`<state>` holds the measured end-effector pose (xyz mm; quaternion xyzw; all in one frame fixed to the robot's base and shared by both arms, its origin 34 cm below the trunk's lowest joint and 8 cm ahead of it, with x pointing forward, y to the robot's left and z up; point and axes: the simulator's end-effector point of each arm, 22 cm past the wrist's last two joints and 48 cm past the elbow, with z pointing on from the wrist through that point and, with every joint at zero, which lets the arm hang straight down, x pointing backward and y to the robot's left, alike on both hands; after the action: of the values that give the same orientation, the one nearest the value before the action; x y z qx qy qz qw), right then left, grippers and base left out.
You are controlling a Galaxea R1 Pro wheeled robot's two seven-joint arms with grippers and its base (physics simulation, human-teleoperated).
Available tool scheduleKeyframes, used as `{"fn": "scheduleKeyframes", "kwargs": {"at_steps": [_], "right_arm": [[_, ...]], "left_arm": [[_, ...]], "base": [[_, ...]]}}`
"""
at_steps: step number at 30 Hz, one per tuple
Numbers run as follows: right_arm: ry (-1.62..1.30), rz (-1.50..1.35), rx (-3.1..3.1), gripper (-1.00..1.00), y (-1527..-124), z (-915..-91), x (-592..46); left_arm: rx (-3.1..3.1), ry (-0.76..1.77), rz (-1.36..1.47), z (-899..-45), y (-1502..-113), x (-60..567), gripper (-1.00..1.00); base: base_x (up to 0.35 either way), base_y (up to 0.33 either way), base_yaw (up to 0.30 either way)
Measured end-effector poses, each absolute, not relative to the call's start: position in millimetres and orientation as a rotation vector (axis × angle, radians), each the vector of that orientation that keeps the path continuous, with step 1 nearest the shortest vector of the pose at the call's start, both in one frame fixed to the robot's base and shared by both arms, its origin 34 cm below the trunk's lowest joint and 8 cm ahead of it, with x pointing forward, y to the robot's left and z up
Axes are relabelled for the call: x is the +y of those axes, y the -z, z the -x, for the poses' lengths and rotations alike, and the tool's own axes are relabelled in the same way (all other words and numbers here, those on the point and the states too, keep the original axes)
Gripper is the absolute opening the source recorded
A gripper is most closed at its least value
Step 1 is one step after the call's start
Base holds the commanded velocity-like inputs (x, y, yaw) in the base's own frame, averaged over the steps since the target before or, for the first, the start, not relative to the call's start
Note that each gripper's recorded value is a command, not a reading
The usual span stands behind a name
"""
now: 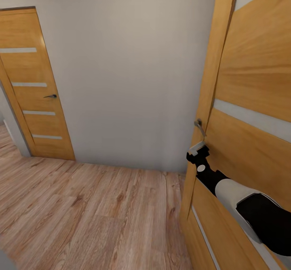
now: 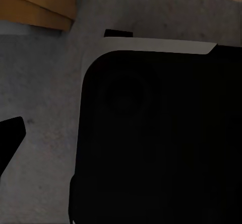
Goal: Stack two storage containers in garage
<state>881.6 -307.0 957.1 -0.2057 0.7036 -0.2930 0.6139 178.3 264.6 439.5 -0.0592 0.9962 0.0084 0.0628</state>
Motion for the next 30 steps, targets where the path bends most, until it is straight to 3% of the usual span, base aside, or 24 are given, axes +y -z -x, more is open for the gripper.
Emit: {"fn": "scheduleKeyframes", "kwargs": {"at_steps": [11, 22, 30], "right_arm": [[0.697, 0.493, 1.619, 1.0, -956.3, -881.2, -310.7], [0.776, 0.435, 1.644, 1.0, -958.8, -872.7, -384.3], [0.789, 0.444, 1.643, 1.0, -959.5, -871.8, -391.1]], "left_arm": [[3.011, -0.026, 0.179, -178.4, -439.5, 264.7, 1.0], [3.011, -0.025, 0.179, -178.4, -439.5, 264.6, 1.0], [3.011, -0.025, 0.179, -178.4, -439.5, 264.6, 1.0]], "base": [[0.004, 0.0, 0.0], [0.0, 0.0, 0.0], [0.0, 0.0, 0.0]]}}
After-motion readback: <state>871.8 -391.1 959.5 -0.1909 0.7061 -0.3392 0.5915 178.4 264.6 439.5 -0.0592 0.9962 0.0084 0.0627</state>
